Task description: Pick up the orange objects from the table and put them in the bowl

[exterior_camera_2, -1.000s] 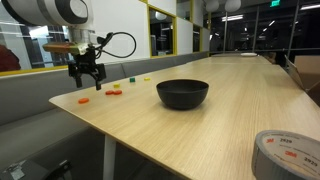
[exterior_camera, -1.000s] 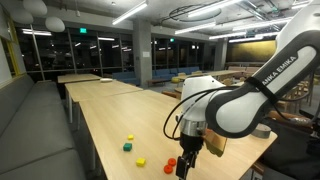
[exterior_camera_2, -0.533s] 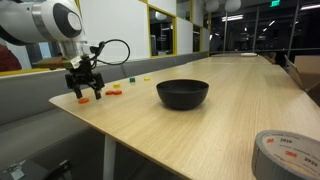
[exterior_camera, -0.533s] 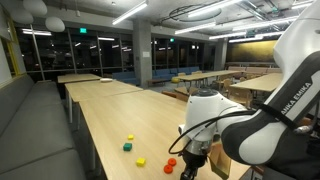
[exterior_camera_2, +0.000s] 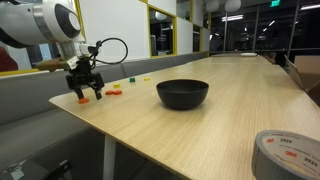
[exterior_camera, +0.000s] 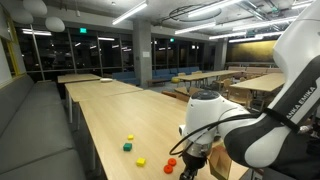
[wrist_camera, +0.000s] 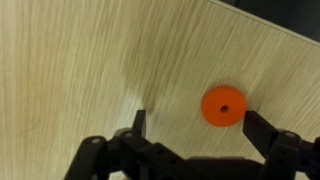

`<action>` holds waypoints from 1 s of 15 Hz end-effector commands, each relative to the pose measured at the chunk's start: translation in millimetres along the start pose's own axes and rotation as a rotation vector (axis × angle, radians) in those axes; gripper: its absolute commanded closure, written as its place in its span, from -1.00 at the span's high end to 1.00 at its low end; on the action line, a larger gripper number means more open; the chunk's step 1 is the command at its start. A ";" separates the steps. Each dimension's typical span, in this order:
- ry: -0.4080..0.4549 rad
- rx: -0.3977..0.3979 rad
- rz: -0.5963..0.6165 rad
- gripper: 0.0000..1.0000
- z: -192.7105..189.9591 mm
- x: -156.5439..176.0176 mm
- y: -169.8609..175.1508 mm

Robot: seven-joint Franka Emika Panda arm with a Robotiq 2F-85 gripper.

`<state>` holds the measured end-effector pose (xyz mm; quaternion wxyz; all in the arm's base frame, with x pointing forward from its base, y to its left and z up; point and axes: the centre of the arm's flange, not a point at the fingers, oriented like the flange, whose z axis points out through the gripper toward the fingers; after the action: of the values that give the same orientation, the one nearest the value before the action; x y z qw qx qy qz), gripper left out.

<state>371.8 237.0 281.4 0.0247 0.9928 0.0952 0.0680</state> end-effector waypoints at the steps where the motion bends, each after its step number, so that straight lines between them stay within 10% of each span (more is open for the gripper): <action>1: 0.002 0.030 0.027 1.00 -1.5 2.2 -7.0; 9: -0.023 0.059 0.062 1.00 1.2 1.1 -15.1; 10: -0.023 0.057 0.059 0.50 1.9 1.1 -15.4; 15: -0.019 0.049 0.057 -0.15 -0.6 3.8 -16.4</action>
<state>369.2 246.8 280.5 0.0023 0.9961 0.0696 0.0550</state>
